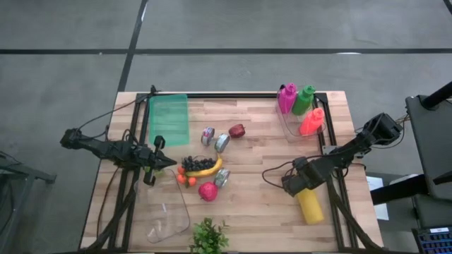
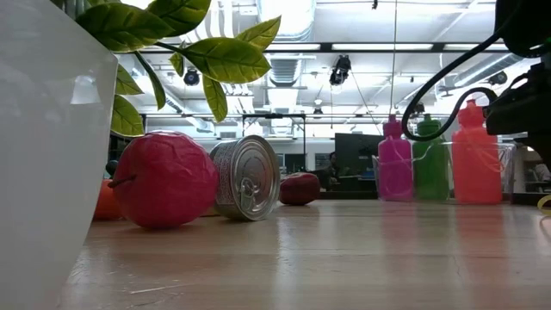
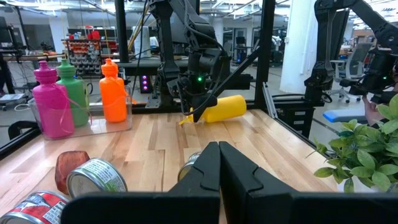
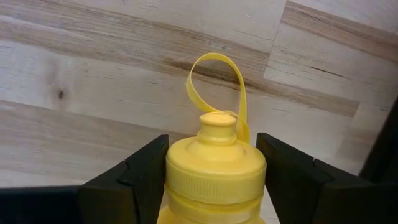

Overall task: Pick & Place Food Item
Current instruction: Put the yellow tumbler bottle into the top right transparent bin

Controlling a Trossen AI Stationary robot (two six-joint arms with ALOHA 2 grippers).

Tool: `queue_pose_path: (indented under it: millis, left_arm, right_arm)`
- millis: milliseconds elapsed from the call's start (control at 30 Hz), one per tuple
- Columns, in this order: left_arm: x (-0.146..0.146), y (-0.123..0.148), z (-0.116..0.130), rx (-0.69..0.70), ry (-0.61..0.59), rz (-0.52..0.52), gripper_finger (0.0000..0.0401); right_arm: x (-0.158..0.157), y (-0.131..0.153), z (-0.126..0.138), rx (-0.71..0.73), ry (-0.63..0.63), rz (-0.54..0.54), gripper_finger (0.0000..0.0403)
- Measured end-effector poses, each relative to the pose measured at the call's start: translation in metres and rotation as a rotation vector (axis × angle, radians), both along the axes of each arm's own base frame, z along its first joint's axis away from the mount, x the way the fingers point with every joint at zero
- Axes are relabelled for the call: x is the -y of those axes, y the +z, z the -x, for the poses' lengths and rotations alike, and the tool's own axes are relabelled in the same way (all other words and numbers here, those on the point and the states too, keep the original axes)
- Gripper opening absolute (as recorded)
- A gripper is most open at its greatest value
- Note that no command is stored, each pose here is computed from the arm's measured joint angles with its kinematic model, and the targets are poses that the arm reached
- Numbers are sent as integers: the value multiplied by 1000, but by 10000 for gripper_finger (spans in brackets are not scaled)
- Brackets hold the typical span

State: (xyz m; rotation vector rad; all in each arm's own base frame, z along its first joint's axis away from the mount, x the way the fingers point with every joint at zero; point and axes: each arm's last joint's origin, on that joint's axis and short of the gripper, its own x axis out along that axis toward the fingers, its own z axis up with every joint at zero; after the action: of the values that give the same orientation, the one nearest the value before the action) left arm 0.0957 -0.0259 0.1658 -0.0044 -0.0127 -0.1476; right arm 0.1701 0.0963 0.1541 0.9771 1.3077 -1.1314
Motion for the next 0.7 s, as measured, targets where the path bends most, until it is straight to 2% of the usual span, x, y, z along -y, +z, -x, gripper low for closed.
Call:
queue_pose_path:
  millis: [333, 700]
  left_arm:
    - [0, 0, 0, 0, 0, 0, 0]
    - [0, 0, 0, 0, 0, 0, 0]
  right_arm:
    - [0, 0, 0, 6, 0, 5, 218]
    - [2, 19, -5, 74, 40, 141, 217]
